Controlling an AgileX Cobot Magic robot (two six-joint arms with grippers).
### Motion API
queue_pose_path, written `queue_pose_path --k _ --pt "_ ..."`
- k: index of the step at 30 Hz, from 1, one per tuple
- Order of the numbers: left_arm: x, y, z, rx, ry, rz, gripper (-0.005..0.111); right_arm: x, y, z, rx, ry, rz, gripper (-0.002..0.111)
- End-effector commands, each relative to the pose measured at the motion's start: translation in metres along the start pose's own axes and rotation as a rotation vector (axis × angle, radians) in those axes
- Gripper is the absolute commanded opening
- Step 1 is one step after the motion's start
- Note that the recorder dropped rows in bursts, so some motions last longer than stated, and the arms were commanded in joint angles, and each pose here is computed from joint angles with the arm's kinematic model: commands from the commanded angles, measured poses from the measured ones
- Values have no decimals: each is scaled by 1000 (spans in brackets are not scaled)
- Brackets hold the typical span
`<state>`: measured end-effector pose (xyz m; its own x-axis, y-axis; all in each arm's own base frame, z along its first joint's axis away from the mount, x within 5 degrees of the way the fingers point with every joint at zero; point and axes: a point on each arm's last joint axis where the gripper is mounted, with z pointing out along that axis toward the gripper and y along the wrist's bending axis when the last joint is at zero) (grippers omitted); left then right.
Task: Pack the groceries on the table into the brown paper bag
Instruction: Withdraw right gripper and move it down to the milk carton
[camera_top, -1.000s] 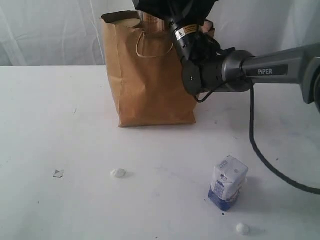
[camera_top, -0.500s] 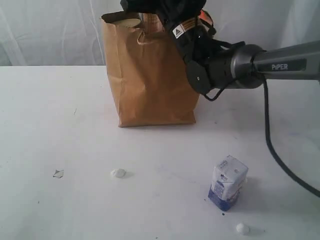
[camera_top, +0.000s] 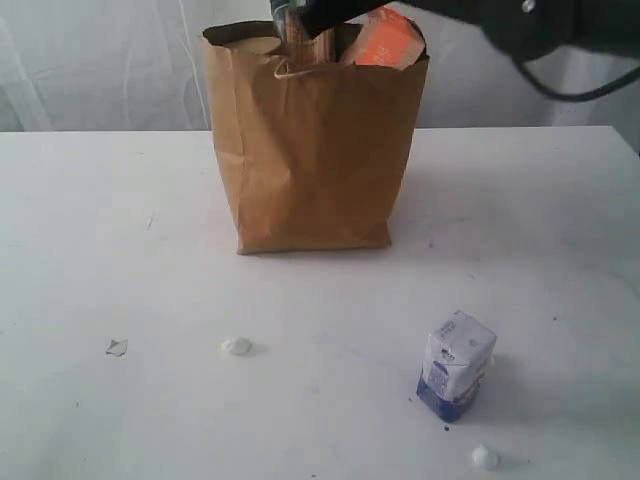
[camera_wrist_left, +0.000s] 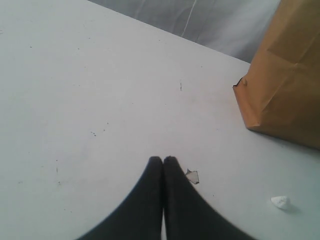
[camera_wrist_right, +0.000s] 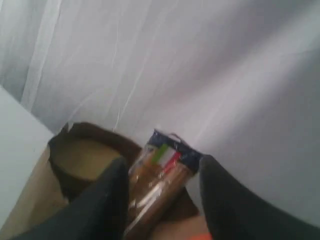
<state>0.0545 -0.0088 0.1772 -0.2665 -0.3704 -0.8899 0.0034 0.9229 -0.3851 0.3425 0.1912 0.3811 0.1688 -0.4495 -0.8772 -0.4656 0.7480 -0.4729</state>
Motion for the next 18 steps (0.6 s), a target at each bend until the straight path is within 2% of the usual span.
queue_pose_path --k 1,6,10,12,15,18 --pt "1 0 0 1 0 -13 0 -7 -21 -46 -47 213 -42 43" --pt "1 0 0 1 0 -13 0 10 -36 -83 -103 518 -55 43" --pt "1 0 0 1 0 -13 0 43 -46 -111 -178 878 34 43" --pt "1 0 0 1 0 -13 0 58 -45 -120 -214 1000 68 43" --pt "1 0 0 1 0 -13 0 74 -34 -129 -295 1112 123 43" --pt "1 0 0 1 0 -13 0 81 -19 -131 -382 1133 217 43"
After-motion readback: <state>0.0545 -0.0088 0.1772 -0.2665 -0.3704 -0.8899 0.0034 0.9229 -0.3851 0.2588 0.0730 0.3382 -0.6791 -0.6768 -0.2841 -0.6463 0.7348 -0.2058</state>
